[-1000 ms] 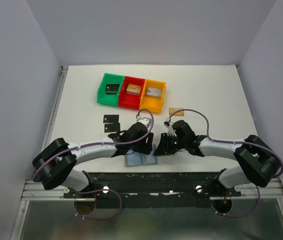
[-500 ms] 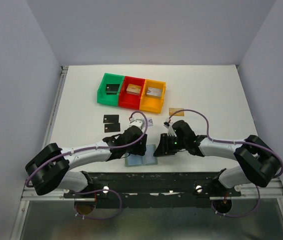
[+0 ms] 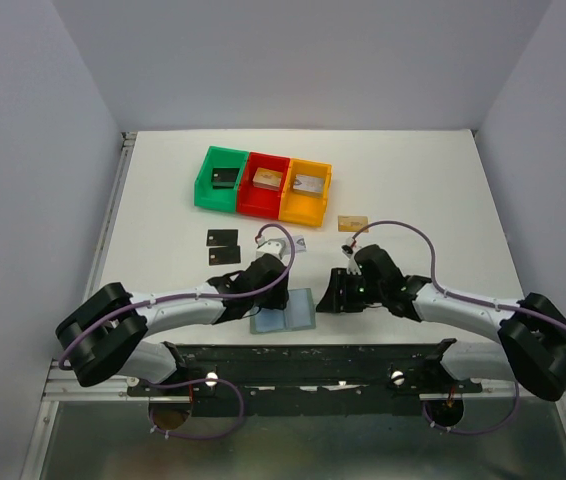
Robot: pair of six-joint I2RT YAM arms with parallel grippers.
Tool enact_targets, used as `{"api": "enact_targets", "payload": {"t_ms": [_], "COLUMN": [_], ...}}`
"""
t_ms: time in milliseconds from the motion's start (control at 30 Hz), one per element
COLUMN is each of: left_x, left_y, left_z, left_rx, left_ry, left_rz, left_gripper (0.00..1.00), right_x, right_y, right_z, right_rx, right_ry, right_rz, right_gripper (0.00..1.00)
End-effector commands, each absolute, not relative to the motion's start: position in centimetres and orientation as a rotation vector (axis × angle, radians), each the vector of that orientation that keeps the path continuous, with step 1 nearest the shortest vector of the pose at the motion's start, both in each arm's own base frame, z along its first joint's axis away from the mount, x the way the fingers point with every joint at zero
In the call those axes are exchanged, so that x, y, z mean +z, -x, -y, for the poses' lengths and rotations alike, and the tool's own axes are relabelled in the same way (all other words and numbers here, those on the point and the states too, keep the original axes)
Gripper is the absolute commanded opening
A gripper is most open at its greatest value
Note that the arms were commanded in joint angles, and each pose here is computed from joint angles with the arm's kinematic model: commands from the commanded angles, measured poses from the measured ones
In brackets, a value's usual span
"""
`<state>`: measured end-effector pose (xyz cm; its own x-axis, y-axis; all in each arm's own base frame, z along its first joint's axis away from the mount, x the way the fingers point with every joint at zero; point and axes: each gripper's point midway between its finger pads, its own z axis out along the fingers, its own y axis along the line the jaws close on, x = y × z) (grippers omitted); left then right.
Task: Take the credit cards out of the card holder
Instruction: Remove the credit card from the card holder.
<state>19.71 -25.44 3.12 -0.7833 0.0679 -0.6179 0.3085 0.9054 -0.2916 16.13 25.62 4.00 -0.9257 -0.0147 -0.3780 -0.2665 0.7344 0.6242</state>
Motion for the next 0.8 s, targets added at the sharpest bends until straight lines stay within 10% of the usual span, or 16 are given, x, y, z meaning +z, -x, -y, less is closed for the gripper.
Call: {"api": "enact_targets", "payload": {"t_ms": [0, 767], "left_x": [0.2, 0.2], "left_y": [-18.0, -17.7], "left_z": [23.6, 23.9], "left_rx": [-0.441, -0.499], "left_ry": [-0.255, -0.254], "left_rz": [-2.531, -2.514], "left_gripper": [0.55, 0.54], "right_x": [3.4, 1.1], "right_y": [-16.3, -17.1], "right_z": [-23.5, -25.3], "right_rx": [0.85, 0.911], "right_ry": [0.153, 0.08], "right_rz": [-2.611, -2.65], "right_gripper": [0.57, 0.52]}}
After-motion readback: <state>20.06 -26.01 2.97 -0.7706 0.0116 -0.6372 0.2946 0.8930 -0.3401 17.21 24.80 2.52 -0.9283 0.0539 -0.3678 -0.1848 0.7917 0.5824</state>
